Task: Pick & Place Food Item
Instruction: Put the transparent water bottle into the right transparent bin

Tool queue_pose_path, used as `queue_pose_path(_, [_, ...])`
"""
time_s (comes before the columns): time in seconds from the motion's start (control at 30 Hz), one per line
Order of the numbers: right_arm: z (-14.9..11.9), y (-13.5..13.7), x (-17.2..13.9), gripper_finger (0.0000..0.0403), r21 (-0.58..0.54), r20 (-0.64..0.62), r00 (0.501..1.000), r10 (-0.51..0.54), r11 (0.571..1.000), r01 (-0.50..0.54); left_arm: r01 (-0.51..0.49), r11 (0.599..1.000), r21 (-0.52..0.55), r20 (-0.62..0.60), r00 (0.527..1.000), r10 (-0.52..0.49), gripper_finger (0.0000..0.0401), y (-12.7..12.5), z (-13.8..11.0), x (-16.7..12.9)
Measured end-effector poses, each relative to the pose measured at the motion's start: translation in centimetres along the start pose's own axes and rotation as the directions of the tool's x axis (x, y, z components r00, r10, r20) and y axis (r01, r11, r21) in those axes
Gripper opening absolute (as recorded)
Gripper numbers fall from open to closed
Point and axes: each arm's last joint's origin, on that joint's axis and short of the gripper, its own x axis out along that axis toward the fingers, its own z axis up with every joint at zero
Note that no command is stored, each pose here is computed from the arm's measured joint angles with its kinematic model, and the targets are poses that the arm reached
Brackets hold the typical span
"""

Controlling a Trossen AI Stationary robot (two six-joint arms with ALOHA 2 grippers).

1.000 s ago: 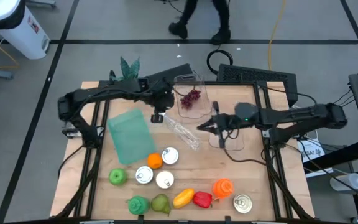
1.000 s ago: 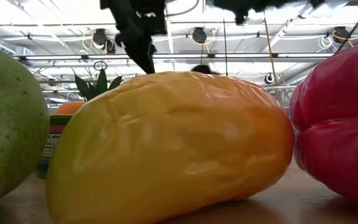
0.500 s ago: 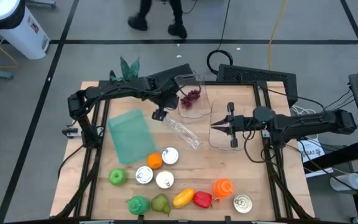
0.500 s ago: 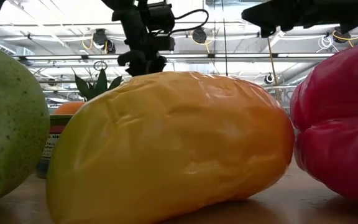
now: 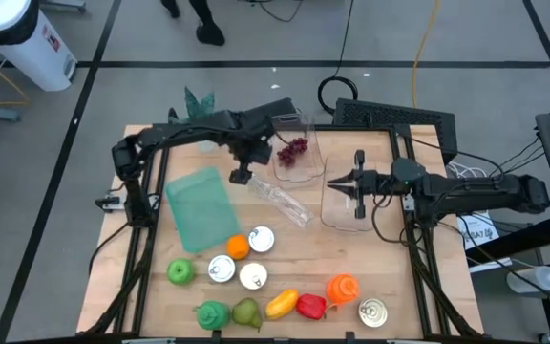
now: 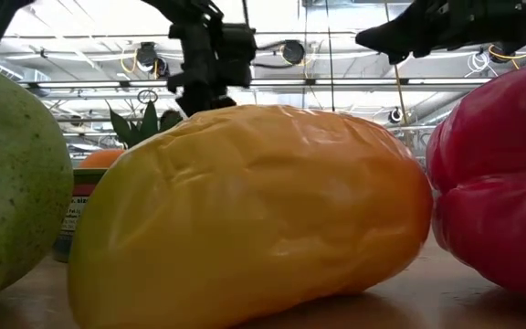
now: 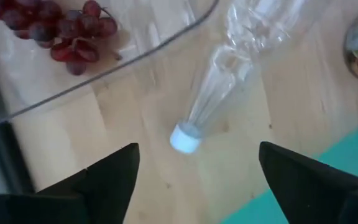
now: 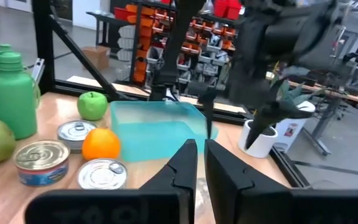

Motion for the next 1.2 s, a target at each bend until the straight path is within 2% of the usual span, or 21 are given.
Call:
queue_pose_path(0.13, [-0.1,-0.3,0.0,0.0024,0.000,-0.003,1.000,-0.017,1.000,0.017,0.045,0.998,-0.034,-0.050,0.998,-0.046,0.0331,-0.9,1.1,2.6])
queue_pose_path(0.27, [-0.1,-0.4,0.0,0.0025,0.002,-0.004,1.000,-0.023,1.000,0.023,0.073,0.995,-0.067,-0.083,0.993,-0.078,0.0347,-1.8,1.7,4.0])
queue_pose_path(0.43, [-0.1,-0.4,0.0,0.0025,0.004,-0.010,1.000,-0.019,1.000,0.019,0.032,0.990,-0.140,-0.075,0.996,-0.043,0.0380,-1.4,1.8,4.0])
queue_pose_path(0.6, [-0.2,-0.4,0.0,0.0025,0.004,-0.020,1.000,-0.016,1.000,0.016,-0.047,0.986,-0.157,-0.090,0.995,0.034,0.0396,-1.6,2.3,4.6])
queue_pose_path(1.2, [-0.2,-0.4,-0.2,0.0025,0.003,-0.025,1.000,-0.014,1.000,0.014,-0.032,0.981,-0.192,-0.110,0.994,0.011,0.0365,-2.3,-0.1,9.4])
